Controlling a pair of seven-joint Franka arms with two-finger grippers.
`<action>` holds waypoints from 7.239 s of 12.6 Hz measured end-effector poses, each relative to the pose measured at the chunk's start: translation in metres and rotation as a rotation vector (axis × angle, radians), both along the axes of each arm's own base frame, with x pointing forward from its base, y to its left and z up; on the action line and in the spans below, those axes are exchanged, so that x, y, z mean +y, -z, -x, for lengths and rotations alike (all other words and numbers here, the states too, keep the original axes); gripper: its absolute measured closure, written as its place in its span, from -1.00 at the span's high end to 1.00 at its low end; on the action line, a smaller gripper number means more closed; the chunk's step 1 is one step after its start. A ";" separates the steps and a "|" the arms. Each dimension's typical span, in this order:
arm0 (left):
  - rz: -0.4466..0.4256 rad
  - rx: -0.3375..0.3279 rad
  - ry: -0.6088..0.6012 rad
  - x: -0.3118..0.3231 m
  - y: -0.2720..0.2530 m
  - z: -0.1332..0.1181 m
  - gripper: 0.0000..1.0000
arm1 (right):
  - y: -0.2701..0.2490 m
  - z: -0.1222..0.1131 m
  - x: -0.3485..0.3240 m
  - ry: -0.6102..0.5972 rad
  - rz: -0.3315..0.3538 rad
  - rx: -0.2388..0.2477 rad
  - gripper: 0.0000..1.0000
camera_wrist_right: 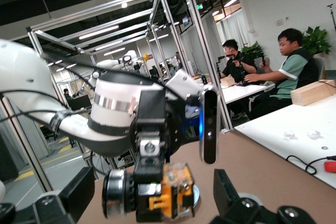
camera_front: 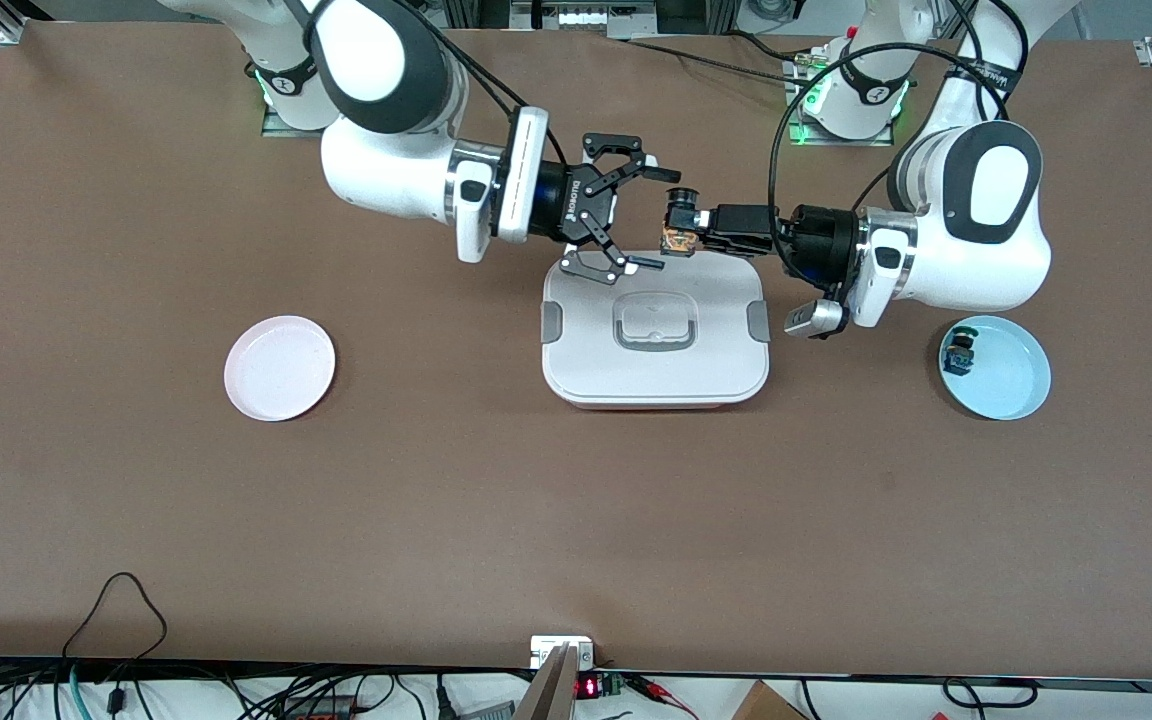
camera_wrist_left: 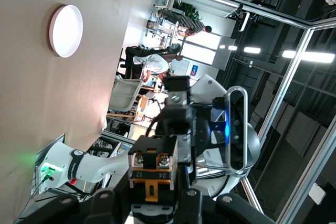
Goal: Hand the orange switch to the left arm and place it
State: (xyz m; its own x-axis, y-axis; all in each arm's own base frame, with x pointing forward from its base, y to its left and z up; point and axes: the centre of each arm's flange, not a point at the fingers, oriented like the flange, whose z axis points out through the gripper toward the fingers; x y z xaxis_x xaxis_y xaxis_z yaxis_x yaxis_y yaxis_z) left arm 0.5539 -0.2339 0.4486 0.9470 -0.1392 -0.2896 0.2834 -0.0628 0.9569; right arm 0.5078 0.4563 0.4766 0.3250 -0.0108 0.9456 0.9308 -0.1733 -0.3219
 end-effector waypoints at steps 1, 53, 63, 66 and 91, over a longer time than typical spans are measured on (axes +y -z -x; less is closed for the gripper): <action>0.000 -0.001 -0.002 0.001 0.000 -0.001 -0.30 | -0.010 -0.006 -0.009 -0.003 -0.022 0.002 1.00; -1.016 -0.573 1.069 0.346 -0.014 -0.046 1.00 | -0.131 -0.011 -0.440 0.708 1.241 0.931 1.00; -1.457 -0.288 0.445 0.224 -0.112 -0.078 1.00 | -0.090 -0.057 -0.416 0.717 1.255 0.904 1.00; -1.500 -0.264 0.274 0.239 -0.117 -0.066 1.00 | -0.099 -0.057 -0.401 0.723 1.310 0.844 1.00; -1.544 -0.349 0.186 0.222 -0.127 0.018 1.00 | -0.098 -0.061 -0.416 0.751 1.264 0.893 1.00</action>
State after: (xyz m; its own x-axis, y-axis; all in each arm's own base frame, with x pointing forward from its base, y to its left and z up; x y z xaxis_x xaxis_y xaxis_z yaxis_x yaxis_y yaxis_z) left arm 0.5361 -0.0115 0.5761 0.9982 -0.0470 -0.0379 -0.0486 -0.9979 -0.0422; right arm 0.5692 0.0400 0.5742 0.9872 0.1568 0.0296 0.1564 -0.9876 0.0137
